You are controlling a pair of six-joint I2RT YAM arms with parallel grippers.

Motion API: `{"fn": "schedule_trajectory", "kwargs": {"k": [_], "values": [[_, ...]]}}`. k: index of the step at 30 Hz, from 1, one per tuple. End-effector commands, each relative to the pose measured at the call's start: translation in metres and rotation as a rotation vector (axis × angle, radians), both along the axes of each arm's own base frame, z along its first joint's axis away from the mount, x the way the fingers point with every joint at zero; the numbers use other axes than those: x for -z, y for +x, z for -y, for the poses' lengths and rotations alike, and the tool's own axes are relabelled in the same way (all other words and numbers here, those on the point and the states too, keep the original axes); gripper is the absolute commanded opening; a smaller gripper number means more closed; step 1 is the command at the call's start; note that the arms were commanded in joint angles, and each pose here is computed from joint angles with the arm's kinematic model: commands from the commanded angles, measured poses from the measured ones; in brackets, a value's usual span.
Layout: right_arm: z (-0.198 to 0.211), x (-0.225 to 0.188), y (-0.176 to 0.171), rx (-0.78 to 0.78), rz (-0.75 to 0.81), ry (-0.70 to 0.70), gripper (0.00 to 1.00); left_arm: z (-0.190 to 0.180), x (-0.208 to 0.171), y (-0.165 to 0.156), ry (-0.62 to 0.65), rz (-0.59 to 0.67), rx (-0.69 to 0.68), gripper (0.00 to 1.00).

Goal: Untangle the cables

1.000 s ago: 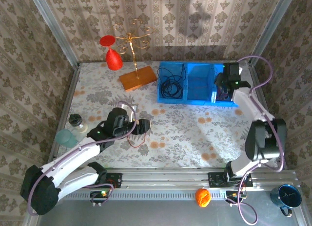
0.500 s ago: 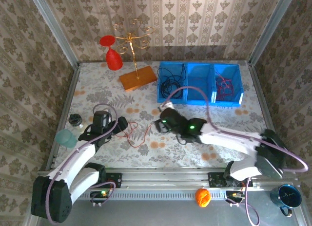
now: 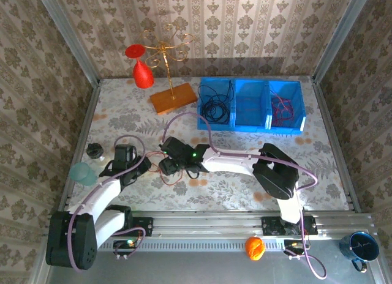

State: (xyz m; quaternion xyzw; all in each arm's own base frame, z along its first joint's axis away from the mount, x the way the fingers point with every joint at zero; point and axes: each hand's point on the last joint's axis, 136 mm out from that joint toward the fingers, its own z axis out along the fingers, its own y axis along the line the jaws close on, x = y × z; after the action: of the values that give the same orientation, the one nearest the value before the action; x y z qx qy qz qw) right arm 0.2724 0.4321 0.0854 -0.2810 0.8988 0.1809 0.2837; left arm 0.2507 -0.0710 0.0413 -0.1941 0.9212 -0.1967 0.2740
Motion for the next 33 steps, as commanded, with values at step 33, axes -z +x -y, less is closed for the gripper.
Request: {"fn": "schedule_trajectory", "kwargs": {"k": [33], "values": [[0.07,-0.097,-0.025,0.015,0.072,0.255,0.51,0.125,-0.181,-0.02,-0.076,0.437,0.547,0.0]]}}
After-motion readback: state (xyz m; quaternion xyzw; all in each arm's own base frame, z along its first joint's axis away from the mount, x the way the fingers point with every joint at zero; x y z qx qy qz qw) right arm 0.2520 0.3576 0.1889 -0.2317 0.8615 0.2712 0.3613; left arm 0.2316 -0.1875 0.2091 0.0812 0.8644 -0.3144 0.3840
